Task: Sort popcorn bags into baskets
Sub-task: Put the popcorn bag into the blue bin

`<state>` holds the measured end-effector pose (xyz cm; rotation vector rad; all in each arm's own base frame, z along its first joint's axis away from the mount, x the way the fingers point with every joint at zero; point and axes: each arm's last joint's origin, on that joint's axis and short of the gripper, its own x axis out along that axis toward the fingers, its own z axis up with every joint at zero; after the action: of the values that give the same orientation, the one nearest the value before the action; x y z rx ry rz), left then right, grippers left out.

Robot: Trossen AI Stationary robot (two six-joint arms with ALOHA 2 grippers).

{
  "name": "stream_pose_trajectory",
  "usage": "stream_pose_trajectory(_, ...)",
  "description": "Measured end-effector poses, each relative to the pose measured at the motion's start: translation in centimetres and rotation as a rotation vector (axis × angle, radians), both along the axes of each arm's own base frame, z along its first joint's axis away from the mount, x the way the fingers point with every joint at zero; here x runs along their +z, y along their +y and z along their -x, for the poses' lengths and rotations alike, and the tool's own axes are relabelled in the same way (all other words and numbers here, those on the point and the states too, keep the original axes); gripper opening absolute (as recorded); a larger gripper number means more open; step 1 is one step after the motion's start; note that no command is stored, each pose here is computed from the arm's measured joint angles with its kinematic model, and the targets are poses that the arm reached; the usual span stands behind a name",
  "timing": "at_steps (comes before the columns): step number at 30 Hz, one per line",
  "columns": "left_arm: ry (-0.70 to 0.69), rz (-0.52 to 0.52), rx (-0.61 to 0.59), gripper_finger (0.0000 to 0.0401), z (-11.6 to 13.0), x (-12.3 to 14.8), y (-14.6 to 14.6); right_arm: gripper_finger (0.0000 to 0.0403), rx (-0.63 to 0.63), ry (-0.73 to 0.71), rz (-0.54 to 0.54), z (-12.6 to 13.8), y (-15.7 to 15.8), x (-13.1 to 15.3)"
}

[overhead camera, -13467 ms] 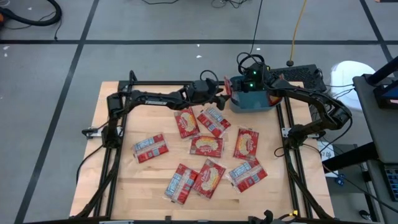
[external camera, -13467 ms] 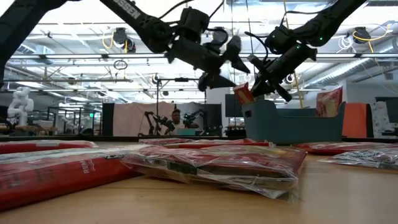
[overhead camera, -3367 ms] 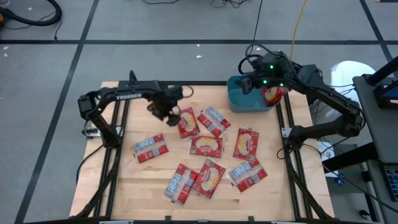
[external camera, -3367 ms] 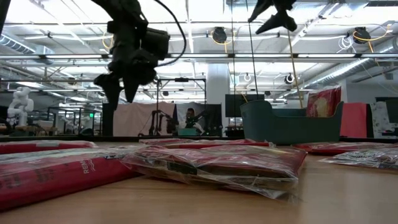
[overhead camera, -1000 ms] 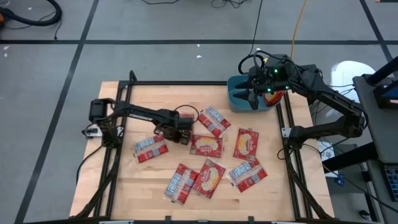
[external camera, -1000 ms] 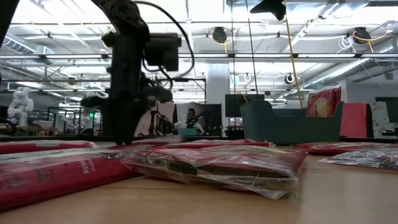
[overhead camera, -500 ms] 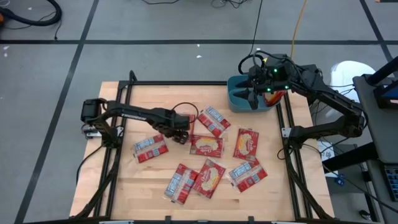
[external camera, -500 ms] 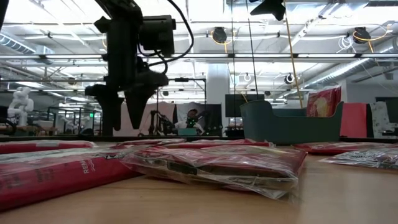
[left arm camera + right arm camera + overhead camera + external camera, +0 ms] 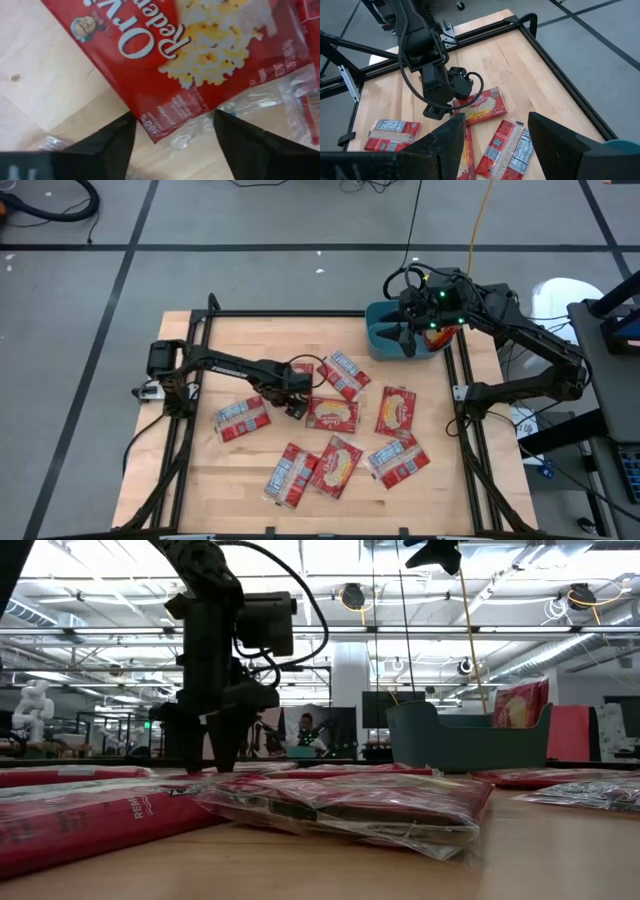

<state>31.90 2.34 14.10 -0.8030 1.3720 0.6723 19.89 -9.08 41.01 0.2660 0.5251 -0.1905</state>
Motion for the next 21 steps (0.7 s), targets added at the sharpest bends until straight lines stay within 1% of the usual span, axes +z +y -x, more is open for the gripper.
stream_pose_trajectory(4, 0.041, 0.021, 0.002, 0.0216, -0.1, -1.0, 0.0, 0.021, 0.0, -0.005, 0.002, 0.0, 0.0, 0.0)
stream_pose_trajectory(7, 0.069, 0.018, 0.002, 0.0169, 0.0, -1.3, 0.0, 0.021, 0.0, -0.004, 0.002, 0.0, 0.0, 0.0)
stream_pose_trajectory(9, 0.073, 0.009, -0.034, 0.0128, 0.1, -1.3, 0.1, 0.021, 0.0, -0.004, 0.002, 0.0, 0.0, 0.0)
stream_pose_trajectory(13, 0.049, -0.009, -0.153, 0.0034, 0.2, -0.8, 0.2, 0.021, 0.0, -0.004, 0.002, 0.0, 0.0, 0.0)
stream_pose_trajectory(14, 0.038, -0.011, -0.166, 0.0018, 0.3, -0.4, 0.4, 0.021, 0.0, -0.004, 0.002, 0.0, 0.0, 0.0)
stream_pose_trajectory(16, 0.031, -0.023, -0.176, 0.001, 0.5, 0.1, 0.6, 0.021, 0.0, -0.004, 0.002, 0.0, 0.0, 0.0)
stream_pose_trajectory(19, 0.044, -0.089, -0.189, 0.0005, 1.2, 1.2, 1.0, 0.021, -0.009, -0.003, 0.0, 0.0, 0.0, 0.0)
stream_pose_trajectory(21, 0.019, -0.146, -0.182, 0.0003, 1.4, 2.3, 1.3, 0.021, -0.029, 0.002, 0.007, 0.0, -0.1, 0.0)
